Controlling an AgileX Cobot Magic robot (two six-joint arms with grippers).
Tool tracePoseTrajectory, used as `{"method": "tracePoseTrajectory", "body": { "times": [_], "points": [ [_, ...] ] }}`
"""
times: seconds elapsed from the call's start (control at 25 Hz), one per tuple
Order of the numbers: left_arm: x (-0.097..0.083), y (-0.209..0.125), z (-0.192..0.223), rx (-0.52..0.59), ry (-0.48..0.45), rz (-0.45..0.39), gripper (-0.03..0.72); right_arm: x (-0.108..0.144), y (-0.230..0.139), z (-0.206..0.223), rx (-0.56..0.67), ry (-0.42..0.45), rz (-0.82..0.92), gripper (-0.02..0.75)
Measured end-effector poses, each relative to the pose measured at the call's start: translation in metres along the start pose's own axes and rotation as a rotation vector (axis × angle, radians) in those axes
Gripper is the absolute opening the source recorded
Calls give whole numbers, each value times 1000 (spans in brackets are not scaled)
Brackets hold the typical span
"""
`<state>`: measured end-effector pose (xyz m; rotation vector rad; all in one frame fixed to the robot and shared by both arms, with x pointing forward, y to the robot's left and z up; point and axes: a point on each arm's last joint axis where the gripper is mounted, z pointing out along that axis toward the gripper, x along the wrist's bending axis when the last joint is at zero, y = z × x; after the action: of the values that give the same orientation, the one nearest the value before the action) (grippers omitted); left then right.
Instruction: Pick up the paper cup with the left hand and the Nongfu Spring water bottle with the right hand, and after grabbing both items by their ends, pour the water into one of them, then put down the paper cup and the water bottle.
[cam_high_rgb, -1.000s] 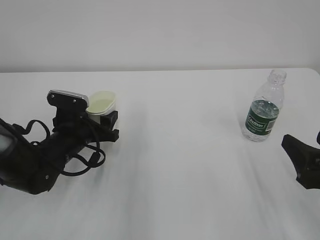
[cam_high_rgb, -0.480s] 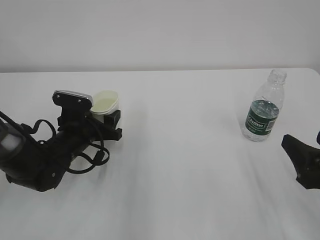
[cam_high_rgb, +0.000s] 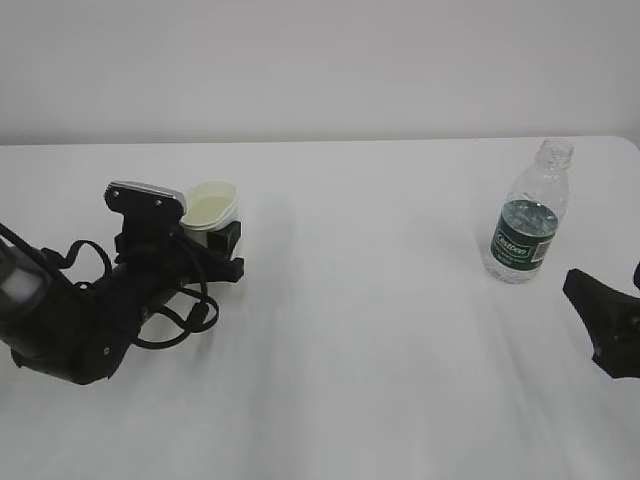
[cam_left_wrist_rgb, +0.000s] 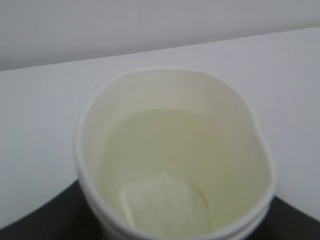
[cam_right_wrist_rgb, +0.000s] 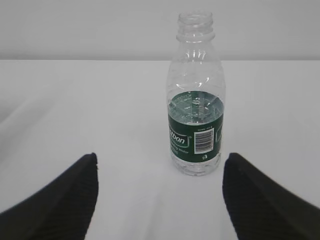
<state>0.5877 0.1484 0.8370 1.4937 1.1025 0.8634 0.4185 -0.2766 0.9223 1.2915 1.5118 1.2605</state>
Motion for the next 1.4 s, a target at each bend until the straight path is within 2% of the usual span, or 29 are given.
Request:
{"method": "tracePoseTrajectory", "body": {
  "times": [0.68,1.04,1.4],
  "points": [
    [1,-6,-8,12,2,4,460,0,0,0,0,0,0,590],
    [1,-6,-8,12,-3,6,613,0,0,0,0,0,0,590],
    [1,-6,-8,12,-6,8,629,0,0,0,0,0,0,590]
  ]
}}
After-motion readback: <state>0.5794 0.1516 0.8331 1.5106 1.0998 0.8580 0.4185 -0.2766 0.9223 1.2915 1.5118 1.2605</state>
